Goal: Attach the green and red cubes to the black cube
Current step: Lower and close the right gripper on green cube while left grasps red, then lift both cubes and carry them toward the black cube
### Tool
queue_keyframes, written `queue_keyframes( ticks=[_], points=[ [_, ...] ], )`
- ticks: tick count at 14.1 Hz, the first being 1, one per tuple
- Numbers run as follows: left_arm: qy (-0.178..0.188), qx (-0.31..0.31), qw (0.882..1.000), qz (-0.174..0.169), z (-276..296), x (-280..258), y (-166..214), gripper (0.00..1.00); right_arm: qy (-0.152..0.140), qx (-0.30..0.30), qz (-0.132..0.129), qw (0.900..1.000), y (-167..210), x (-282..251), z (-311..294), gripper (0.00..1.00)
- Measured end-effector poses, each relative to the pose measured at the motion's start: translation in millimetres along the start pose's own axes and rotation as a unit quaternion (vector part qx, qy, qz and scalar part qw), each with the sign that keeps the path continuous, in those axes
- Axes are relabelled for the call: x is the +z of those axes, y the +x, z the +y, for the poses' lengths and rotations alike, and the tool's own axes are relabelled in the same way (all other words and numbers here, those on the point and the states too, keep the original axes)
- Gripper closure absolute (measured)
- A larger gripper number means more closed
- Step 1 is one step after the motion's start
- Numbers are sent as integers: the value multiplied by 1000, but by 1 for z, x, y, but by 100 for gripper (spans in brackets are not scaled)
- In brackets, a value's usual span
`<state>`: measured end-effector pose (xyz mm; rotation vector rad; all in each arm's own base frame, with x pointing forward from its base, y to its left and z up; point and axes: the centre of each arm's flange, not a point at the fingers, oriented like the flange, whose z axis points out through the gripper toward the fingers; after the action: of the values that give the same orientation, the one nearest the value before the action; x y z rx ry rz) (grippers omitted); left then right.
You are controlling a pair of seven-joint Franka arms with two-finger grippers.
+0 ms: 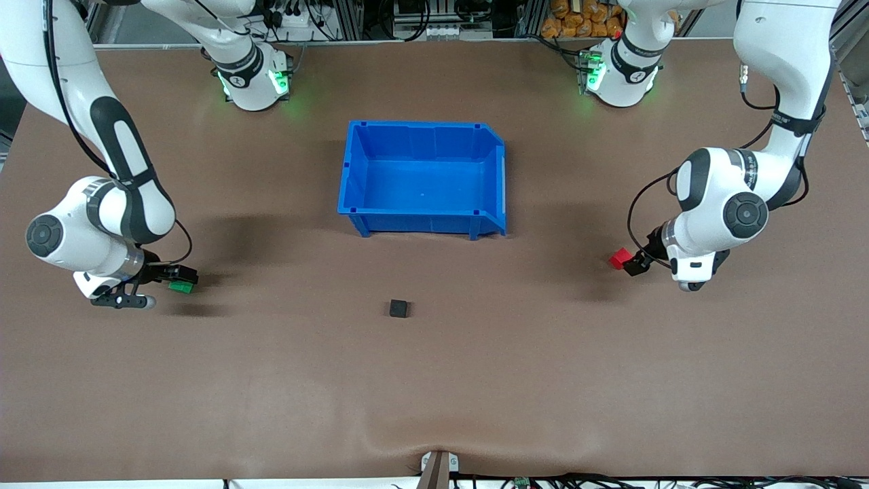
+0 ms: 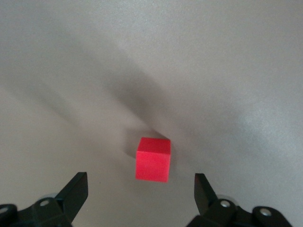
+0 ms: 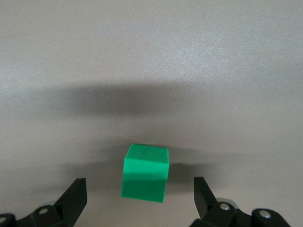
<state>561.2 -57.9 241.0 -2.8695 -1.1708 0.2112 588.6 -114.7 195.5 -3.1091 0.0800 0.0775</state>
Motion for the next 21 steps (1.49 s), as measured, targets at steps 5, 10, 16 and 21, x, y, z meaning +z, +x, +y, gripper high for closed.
queue_keyframes(
  ticks=[5,10,16,21],
  points=[
    [-8,-2,1000,3,3,17,3,2,-13,19,-10,1000,0,10,-12,0],
    [-11,-2,1000,1,6,38,5,9,-17,26,-12,999,-1,13,-7,0],
    [-3,-3,1000,-7,4,51,4,34,-19,28,-14,999,-2,14,-4,24],
    [-3,-13,1000,-8,5,52,4,60,-21,7,-17,1000,-2,15,-4,60]
  ],
)
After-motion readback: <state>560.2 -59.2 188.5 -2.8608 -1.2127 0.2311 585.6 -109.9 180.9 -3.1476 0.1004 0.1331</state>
